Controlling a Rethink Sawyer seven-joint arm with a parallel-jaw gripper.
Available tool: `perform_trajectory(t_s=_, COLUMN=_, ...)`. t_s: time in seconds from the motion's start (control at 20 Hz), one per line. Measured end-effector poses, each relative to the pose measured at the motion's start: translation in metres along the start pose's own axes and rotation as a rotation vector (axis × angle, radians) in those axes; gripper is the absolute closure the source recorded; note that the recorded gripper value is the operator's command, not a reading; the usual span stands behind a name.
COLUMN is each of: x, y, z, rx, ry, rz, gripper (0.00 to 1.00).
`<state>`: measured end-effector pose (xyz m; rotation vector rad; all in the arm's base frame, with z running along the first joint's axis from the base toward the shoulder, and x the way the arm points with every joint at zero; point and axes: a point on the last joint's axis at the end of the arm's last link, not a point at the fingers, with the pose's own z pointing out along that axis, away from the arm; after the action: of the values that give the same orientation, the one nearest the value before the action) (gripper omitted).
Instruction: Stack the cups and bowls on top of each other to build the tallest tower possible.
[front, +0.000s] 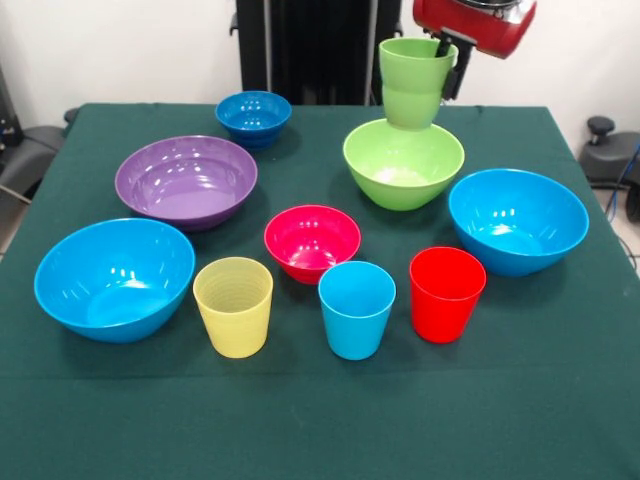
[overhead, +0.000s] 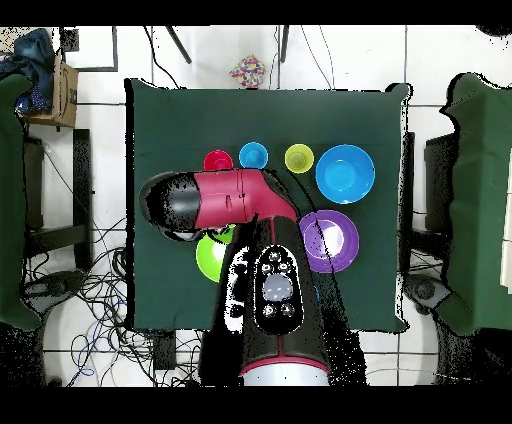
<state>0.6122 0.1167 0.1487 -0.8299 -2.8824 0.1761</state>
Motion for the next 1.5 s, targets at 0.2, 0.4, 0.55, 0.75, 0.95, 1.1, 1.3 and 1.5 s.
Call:
perform_trajectory(t_s=0.2, x=0.002, y=0.004, z=0.002, rx=-0.017, ry=0.029, rz=0.023, gripper=1.00)
perform_trajectory(t_s=0.4, x=0.009, y=0.006, z=0.008, rx=-0.033, ry=0.075, rz=0.052, gripper=1.00)
perform_trajectory(t_s=0.55, x=0.016, y=0.006, z=0.018, rx=-0.038, ry=0.103, rz=0.066, gripper=1.00)
perform_trajectory(t_s=0.75, x=0.026, y=0.004, z=0.037, rx=-0.034, ry=0.145, rz=0.082, gripper=1.00)
perform_trajectory(t_s=0.95, x=0.033, y=0.002, z=0.053, rx=-0.029, ry=0.179, rz=0.095, gripper=1.00)
perform_trajectory(t_s=1.1, x=0.036, y=0.001, z=0.064, rx=-0.027, ry=0.191, rz=0.100, gripper=1.00)
perform_trajectory(t_s=1.3, x=0.038, y=0.000, z=0.079, rx=-0.025, ry=0.195, rz=0.103, gripper=1.00)
perform_trajectory(t_s=1.5, x=0.040, y=-0.002, z=0.092, rx=-0.011, ry=0.200, rz=0.106, gripper=1.00)
